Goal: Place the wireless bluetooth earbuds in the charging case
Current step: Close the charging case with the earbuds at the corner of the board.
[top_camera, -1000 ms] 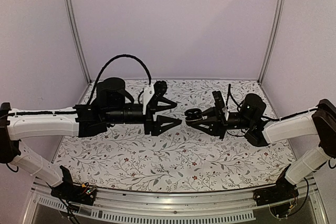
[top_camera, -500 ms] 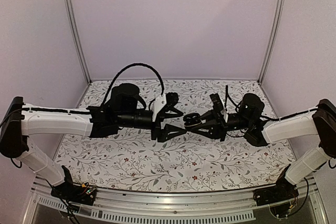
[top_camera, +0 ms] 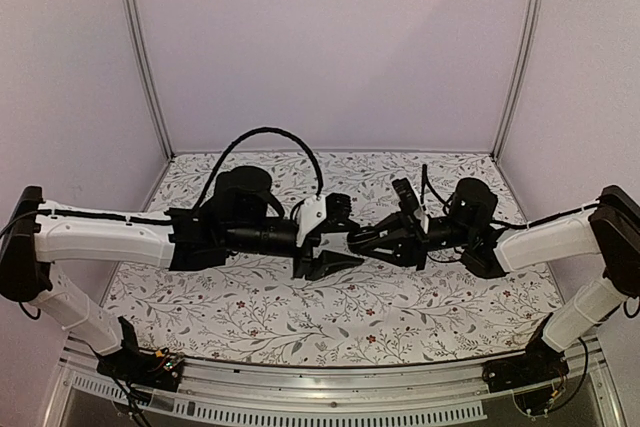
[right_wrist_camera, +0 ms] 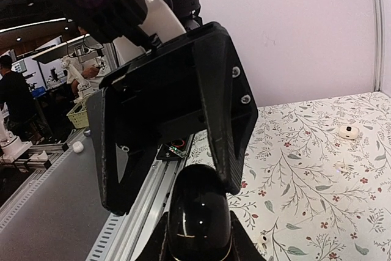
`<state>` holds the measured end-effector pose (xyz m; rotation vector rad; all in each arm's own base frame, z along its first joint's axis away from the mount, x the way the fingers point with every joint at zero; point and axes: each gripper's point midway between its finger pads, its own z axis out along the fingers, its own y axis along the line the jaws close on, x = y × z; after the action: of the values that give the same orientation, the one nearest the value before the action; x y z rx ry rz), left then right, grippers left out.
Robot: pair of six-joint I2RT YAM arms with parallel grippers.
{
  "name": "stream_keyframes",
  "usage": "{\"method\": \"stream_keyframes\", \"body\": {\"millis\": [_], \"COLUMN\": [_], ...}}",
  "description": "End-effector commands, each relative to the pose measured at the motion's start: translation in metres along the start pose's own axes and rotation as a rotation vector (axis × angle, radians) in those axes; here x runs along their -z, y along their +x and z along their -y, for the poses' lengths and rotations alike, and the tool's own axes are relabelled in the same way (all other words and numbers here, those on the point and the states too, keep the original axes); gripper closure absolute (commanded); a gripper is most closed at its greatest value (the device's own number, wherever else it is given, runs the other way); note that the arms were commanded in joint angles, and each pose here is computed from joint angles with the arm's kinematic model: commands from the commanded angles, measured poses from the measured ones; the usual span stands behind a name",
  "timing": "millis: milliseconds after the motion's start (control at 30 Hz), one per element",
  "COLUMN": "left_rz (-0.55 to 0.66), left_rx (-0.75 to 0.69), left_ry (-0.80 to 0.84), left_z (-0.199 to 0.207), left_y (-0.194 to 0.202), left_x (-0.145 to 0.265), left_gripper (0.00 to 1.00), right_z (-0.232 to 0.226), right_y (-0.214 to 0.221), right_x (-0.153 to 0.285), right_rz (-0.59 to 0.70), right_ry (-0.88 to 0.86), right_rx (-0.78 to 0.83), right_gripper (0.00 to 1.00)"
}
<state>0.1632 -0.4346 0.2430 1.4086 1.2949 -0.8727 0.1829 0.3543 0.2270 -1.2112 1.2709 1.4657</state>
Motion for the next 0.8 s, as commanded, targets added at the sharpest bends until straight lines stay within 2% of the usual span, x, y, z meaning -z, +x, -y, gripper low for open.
{"method": "stream_keyframes", "body": {"millis": [0,133,200,367,400,433,467,600,767], "left_rz": [-0.006,-0.035,-0.032,0.038,0.054,0.065,0.078,0.113,0.062], "left_rx": [-0.066,-0.064,-0.033,0.07,0.109,0.142,0.173,0.294,0.406], "left_ry": [0.013,-0.004,-0.053,-0.22,-0.273,-0.312,-0.337,-0.409,-0.562], "left_z": [0.015,0.014,0.004,-0.037,-0.049,-0.059,-0.067,-0.091,-0.124], "left_y": [-0.005,0.002,0.001,-0.008,-0.006,-0.005,-0.004,0.005,0.03], "left_x": [0.001,0.001,0.004,0.029,0.037,0.043,0.048,0.067,0.083], "left_gripper": [0.39,0.41,0.39,0.22,0.16,0.06,0.01,0.0,0.0], "right_z": [0.008,0.009,0.014,0.055,0.063,0.071,0.078,0.11,0.149], "right_y": [-0.006,-0.009,-0.01,-0.004,-0.002,-0.001,0.0,0.01,0.027], "right_x": [-0.005,-0.004,-0.002,0.017,0.021,0.026,0.03,0.053,0.085], "right_rz": [0.019,0.028,0.032,0.034,0.029,0.025,0.018,-0.007,-0.051], "right_ry": [0.01,0.014,0.035,0.204,0.239,0.269,0.297,0.408,0.513], "right_rx": [-0.018,-0.026,-0.036,-0.122,-0.139,-0.156,-0.175,-0.246,-0.352], "right_gripper": [1.0,1.0,1.0,1.0,1.0,1.0,1.0,0.99,0.95]}}
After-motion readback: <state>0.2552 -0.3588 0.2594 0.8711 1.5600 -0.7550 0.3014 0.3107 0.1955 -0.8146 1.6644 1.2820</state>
